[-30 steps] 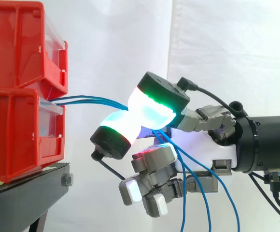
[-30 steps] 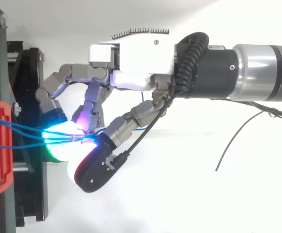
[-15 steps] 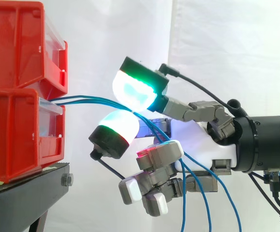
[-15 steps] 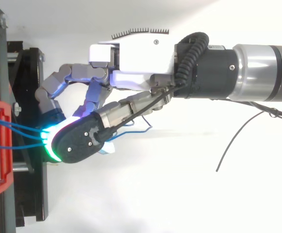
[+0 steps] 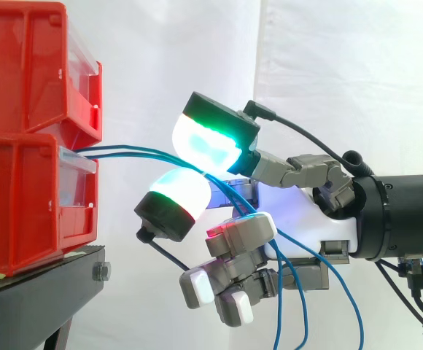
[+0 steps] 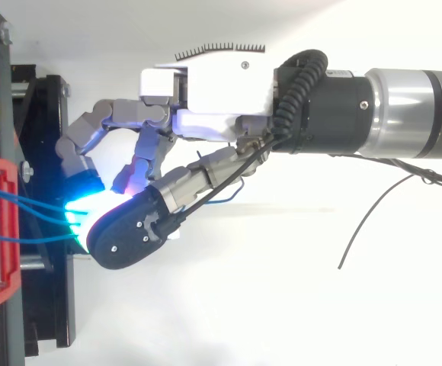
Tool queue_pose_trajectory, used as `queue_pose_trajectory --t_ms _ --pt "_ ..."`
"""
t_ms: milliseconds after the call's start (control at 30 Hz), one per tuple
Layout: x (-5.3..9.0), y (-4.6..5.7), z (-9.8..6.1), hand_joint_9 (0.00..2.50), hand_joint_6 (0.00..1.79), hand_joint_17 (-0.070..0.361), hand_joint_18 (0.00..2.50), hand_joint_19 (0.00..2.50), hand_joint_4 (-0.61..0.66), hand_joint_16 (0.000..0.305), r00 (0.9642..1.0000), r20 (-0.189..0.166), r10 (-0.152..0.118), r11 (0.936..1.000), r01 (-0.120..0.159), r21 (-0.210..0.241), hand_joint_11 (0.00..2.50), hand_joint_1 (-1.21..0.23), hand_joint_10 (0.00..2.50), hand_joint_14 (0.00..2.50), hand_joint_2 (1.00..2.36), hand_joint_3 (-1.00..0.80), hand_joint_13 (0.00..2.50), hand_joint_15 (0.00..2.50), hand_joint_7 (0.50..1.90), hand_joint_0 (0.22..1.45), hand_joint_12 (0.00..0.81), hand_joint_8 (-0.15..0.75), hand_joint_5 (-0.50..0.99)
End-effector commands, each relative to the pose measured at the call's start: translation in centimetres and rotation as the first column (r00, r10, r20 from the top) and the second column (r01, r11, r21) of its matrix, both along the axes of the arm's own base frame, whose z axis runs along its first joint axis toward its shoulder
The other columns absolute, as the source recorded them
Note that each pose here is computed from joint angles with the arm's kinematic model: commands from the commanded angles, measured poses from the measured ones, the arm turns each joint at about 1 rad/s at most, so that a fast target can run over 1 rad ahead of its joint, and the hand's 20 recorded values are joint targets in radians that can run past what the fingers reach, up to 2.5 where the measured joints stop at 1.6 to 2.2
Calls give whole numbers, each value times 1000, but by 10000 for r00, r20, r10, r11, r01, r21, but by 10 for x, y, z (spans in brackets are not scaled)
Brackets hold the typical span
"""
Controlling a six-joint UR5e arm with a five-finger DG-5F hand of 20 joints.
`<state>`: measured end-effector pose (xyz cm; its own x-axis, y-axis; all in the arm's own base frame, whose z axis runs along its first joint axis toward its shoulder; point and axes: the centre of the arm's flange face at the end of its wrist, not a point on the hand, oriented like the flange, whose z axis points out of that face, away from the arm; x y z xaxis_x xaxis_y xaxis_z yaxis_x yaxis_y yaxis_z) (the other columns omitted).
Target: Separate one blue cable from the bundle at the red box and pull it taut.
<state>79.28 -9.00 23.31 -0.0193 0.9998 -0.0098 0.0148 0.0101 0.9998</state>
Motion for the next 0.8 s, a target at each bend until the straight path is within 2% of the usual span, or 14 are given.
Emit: queue_pose_trajectory --t_ms 0,133,367,767 --pt "0 0 0 1277 881 103 878 815 -78 46 10000 -3 -8 10000 8 0 1337 -945 27 27 1000 -500 941 709 1207 750 357 283 -147" --pt "0 0 0 1310 874 102 887 841 -17 45 10000 12 -23 10000 23 0 1327 -883 26 27 1000 -500 965 716 1164 652 364 294 -137" --pt "0 1 -1 1326 864 109 916 843 7 48 10000 -34 -8 10000 8 -3 1331 -786 26 24 1000 -500 965 722 1176 537 387 312 -132" --pt "0 1 -2 1311 829 127 948 840 56 56 10000 -64 7 10000 -7 -4 1283 -656 23 22 1000 -500 958 708 1079 456 425 346 -135"
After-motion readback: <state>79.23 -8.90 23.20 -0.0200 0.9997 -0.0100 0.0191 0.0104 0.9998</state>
